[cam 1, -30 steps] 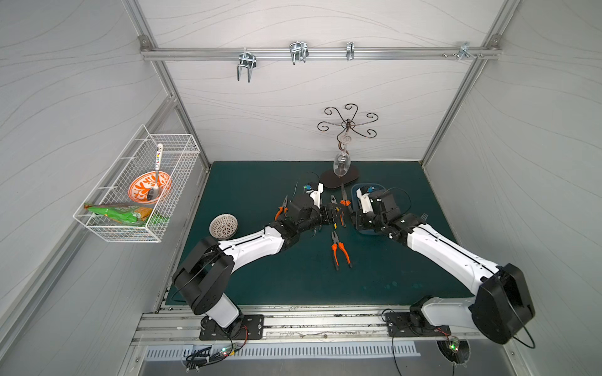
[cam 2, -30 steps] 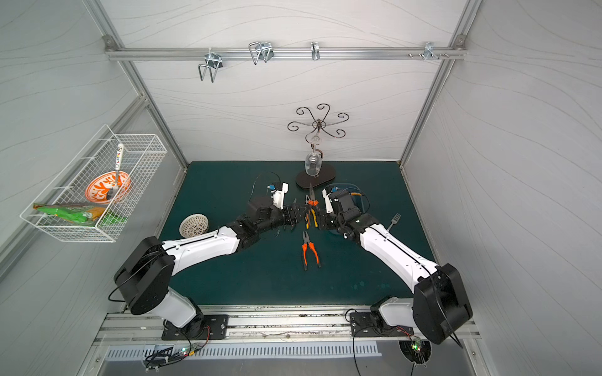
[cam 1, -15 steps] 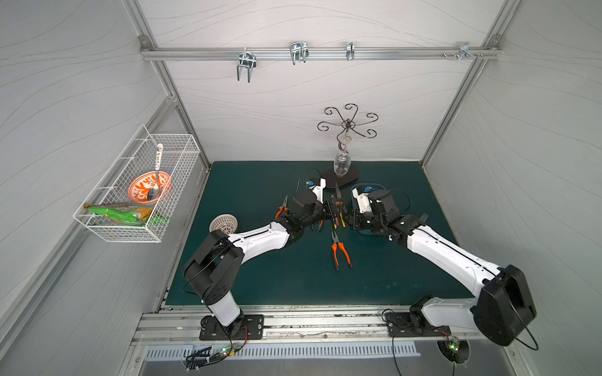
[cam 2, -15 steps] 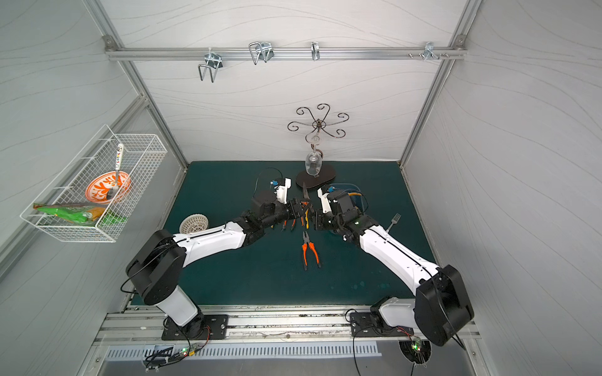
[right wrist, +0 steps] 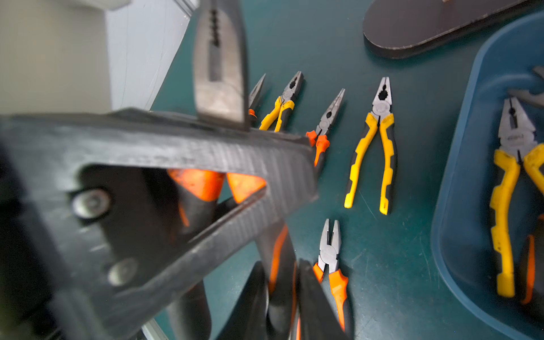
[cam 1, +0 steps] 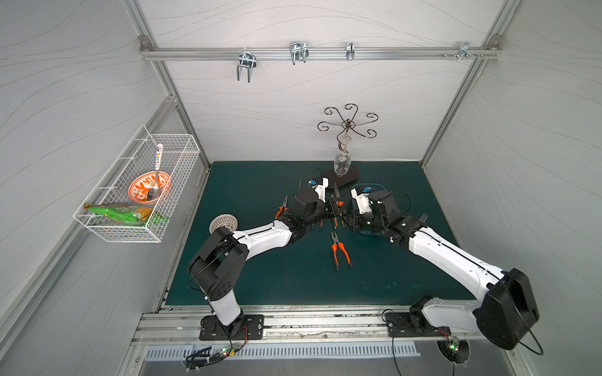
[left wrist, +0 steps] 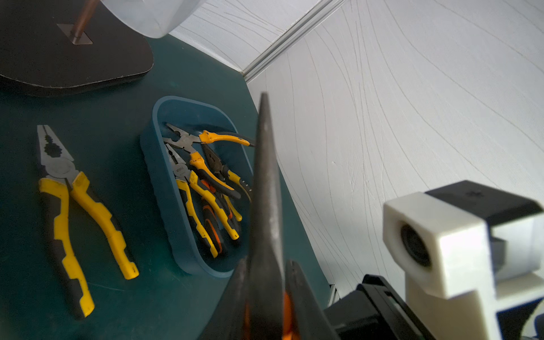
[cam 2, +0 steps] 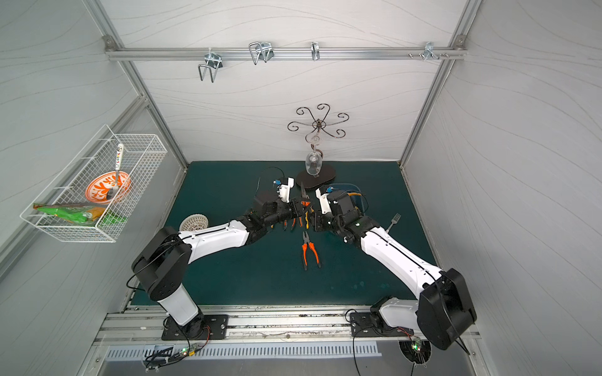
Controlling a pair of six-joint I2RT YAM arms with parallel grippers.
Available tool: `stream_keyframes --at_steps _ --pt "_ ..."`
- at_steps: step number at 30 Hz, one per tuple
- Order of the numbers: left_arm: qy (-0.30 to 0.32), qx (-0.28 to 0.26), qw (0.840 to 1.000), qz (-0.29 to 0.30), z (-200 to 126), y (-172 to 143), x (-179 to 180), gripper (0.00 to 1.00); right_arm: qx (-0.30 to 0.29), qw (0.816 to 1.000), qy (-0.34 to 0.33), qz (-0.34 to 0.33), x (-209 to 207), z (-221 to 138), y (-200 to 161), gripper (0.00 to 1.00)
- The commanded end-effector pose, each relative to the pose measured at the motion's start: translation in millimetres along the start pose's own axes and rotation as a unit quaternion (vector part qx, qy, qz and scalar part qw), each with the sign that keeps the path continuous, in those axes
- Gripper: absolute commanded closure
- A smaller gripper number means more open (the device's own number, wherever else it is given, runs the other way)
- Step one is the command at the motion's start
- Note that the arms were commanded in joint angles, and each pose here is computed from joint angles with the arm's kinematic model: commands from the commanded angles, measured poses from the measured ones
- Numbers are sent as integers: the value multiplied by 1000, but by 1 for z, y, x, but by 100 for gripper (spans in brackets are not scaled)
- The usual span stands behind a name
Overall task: Take the pliers out of the storage box
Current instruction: Pick up the pliers from the storage box, then place the pliers at the center of the board.
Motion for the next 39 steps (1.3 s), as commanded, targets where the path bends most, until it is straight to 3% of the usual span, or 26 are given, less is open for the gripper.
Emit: stream_keyframes --at_steps 1,3,7,12,19,26,39 --pt "-25 -8 1000 10 -14 7 -13 100 -18 999 9 -36 9 -18 5 47" --pt "-13 4 1000 6 -20 2 -7 100 -7 999 10 -46 10 -24 -2 32" --pt "24 30 999 -16 -34 -15 13 100 17 999 11 -48 11 -35 -21 13" --pt "78 69 993 -63 -46 -45 47 100 42 998 23 -49 16 -43 -52 1" --pt "125 85 984 -98 -59 -79 84 100 76 995 46 -46 27 -54 -91 1" --pt "131 88 980 -122 -57 -93 107 100 111 988 85 -65 43 -58 -116 1" --pt "150 100 978 -108 -31 -95 126 100 128 985 76 -88 51 -52 -121 1"
Point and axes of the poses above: each gripper's point midway between its finger pads, its own z axis out along the fingers, its own x axis along the line the jaws close on, y = z × x, the point moved 7 cm from there along -z, back along the fingers, and after that the axes turned 13 degrees about -z, right-handed, at the moved point
